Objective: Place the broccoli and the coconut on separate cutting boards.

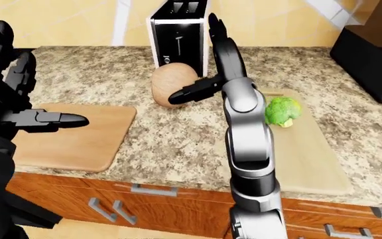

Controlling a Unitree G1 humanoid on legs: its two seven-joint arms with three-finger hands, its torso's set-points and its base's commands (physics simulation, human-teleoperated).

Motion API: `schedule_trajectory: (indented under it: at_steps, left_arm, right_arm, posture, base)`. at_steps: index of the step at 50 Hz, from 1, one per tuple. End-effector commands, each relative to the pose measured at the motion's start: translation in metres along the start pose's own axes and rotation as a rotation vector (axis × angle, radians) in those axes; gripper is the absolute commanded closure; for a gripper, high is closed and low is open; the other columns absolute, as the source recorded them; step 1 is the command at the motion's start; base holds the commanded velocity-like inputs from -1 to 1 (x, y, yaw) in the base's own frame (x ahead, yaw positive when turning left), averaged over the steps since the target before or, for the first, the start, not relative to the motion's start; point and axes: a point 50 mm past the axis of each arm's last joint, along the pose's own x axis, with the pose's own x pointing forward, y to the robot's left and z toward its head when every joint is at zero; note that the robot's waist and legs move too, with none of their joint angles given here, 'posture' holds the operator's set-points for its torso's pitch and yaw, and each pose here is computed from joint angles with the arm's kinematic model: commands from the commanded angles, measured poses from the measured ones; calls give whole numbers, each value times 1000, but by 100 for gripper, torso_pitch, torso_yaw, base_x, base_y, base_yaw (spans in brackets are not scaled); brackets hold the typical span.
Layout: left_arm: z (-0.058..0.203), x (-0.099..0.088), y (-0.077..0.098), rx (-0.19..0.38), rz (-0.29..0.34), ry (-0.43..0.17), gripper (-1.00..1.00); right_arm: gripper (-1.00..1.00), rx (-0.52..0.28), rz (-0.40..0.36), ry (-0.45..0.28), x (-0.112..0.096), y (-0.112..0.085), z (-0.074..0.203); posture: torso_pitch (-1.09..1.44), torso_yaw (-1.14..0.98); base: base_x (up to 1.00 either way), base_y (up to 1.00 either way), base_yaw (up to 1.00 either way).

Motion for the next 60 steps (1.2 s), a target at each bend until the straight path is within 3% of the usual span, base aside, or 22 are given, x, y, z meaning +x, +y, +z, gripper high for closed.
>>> schedule_trajectory:
  at_steps: [1,36,60]
  left_arm:
    - [13,0,2,12,13,-78,-100]
    - [10,-3,3,33,17,-84,-100]
    - [10,-1,3,30,14,-86,-100]
  right_arm:
    - [-100,-14,-24,-82,-3,-4,14]
    - [-100,-50,-89,-17,-9,-18,-9]
    - [-100,-244,-106,-14,-7,-25,-8]
  posture:
    - [0,36]
    - [0,47]
    - [0,47]
  base:
    - [0,0,0]
    - [0,0,0]
    - [0,0,0]
